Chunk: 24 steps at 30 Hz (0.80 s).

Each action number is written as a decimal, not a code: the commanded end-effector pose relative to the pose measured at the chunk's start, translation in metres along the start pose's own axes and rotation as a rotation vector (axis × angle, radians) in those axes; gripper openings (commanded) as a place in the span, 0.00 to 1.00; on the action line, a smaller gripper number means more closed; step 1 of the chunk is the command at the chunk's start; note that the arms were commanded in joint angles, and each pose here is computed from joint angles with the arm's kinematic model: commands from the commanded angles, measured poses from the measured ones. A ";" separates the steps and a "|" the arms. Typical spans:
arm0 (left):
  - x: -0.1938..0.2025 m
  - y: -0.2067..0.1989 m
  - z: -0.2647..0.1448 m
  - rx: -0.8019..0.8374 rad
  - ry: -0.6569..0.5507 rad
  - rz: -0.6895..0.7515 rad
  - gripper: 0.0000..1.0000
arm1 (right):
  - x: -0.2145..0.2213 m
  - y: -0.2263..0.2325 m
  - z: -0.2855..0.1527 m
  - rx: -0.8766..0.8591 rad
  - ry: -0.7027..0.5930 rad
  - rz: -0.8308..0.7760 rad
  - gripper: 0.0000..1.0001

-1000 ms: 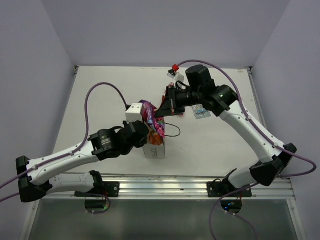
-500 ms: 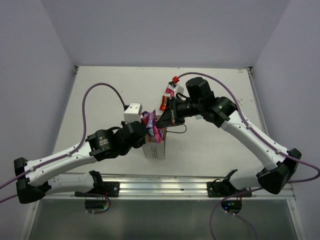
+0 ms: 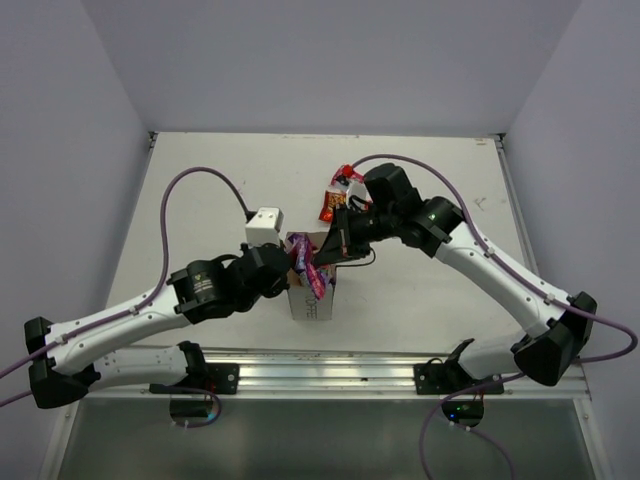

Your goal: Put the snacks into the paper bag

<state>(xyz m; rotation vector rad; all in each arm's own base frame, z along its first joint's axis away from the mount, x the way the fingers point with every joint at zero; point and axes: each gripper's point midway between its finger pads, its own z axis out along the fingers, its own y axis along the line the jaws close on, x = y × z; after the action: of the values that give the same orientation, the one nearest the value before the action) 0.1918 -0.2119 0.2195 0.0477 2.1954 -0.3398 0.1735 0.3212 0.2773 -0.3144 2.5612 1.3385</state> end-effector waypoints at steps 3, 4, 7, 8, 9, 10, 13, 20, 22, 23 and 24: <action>-0.001 0.004 -0.004 0.006 -0.009 -0.010 0.00 | -0.027 0.004 -0.005 0.074 -0.078 -0.069 0.00; -0.001 0.004 -0.005 0.009 -0.009 -0.010 0.00 | -0.029 0.002 -0.005 0.092 -0.081 -0.070 0.02; -0.001 0.004 -0.006 0.011 -0.010 -0.007 0.00 | -0.044 0.009 -0.005 0.107 -0.111 -0.094 0.23; -0.001 0.004 -0.006 0.012 -0.012 -0.009 0.00 | -0.051 0.019 -0.011 0.096 -0.133 -0.113 0.28; -0.003 0.004 -0.006 0.012 -0.017 -0.010 0.00 | -0.052 0.015 -0.008 0.119 -0.121 -0.113 0.30; -0.003 0.004 -0.006 0.013 -0.016 -0.002 0.00 | -0.054 0.017 -0.009 0.122 -0.122 -0.115 0.32; -0.004 0.003 -0.006 0.018 -0.022 0.006 0.00 | -0.056 0.019 -0.014 0.138 -0.117 -0.124 0.34; -0.006 -0.001 -0.006 0.033 -0.026 0.011 0.00 | -0.082 0.054 -0.064 0.161 -0.270 -0.233 0.50; -0.006 -0.002 -0.006 0.038 -0.025 0.017 0.00 | -0.091 0.044 -0.071 0.229 -0.295 -0.254 0.56; -0.006 -0.002 -0.006 0.039 -0.023 0.018 0.00 | -0.103 0.030 -0.071 0.276 -0.312 -0.240 0.57; -0.006 -0.002 -0.006 0.042 -0.024 0.022 0.00 | -0.112 0.019 -0.069 0.298 -0.316 -0.243 0.59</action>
<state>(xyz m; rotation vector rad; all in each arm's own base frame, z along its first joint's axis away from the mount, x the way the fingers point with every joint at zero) 0.1891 -0.2087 0.2189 0.0797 2.1932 -0.3410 0.2379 0.3070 0.3814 -0.3439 2.2976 1.0209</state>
